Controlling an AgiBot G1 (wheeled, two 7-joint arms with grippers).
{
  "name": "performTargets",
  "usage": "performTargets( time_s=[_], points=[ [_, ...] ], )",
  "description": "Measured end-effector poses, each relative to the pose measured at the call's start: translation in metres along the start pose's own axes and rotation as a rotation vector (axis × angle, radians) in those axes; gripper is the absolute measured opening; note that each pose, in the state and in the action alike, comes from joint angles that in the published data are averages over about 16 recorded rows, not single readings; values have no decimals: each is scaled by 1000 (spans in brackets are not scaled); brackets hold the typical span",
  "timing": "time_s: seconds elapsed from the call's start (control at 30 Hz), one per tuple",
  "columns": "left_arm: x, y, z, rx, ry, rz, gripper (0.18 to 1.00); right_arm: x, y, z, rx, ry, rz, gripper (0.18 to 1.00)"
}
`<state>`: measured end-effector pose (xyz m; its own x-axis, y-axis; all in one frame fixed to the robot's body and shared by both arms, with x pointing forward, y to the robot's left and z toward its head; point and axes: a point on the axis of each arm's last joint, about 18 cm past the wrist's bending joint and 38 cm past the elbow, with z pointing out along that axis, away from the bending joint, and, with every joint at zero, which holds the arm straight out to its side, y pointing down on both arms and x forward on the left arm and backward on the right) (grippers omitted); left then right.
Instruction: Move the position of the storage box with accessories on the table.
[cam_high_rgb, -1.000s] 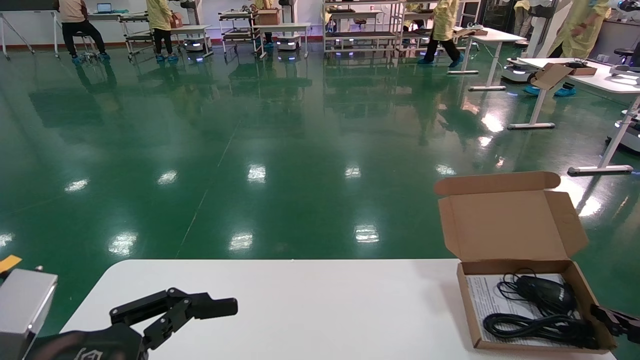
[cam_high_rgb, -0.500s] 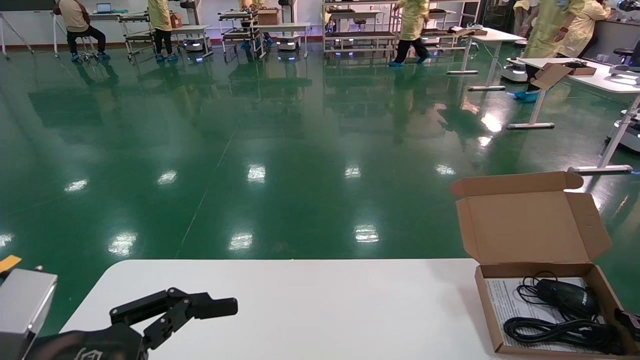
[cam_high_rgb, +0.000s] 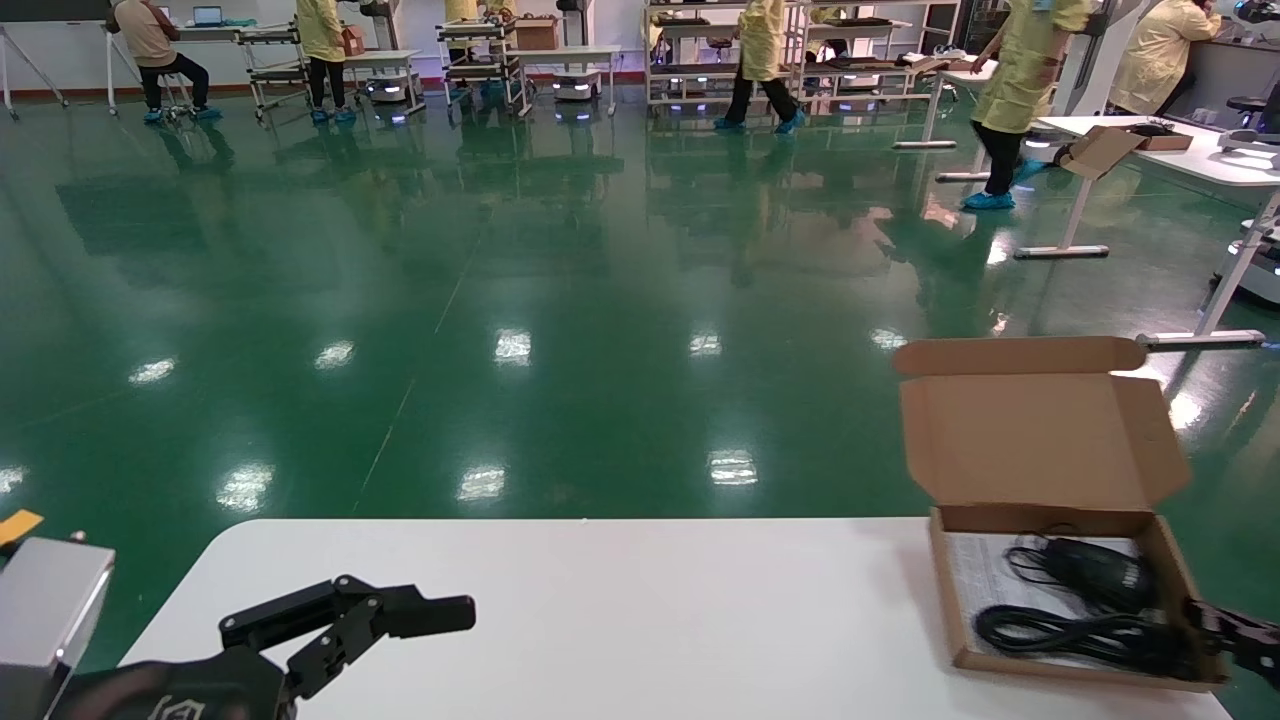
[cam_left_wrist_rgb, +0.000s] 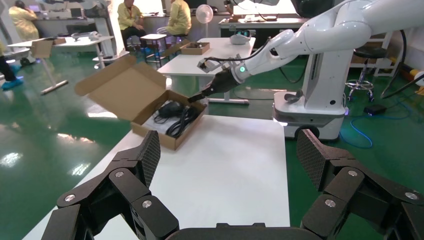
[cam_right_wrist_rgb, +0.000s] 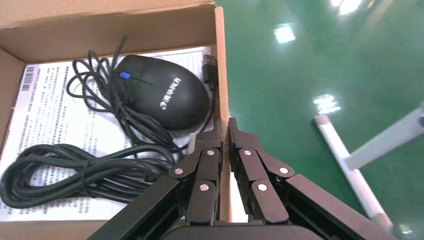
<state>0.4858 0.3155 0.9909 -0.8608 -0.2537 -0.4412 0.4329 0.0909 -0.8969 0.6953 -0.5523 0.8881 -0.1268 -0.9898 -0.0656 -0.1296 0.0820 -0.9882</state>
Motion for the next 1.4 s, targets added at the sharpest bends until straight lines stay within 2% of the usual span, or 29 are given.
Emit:
performTargets(
  time_s=[0.27, 1.0, 1.4],
  points=[
    [0, 0, 0, 0, 0, 0, 1000, -11, -2, 6, 5, -10, 4, 202],
    [0, 0, 0, 0, 0, 0, 1000, -10, -7, 4, 13, -17, 10, 213],
    [0, 0, 0, 0, 0, 0, 1000, -9, -12, 2, 27, -27, 13, 321]
  ],
)
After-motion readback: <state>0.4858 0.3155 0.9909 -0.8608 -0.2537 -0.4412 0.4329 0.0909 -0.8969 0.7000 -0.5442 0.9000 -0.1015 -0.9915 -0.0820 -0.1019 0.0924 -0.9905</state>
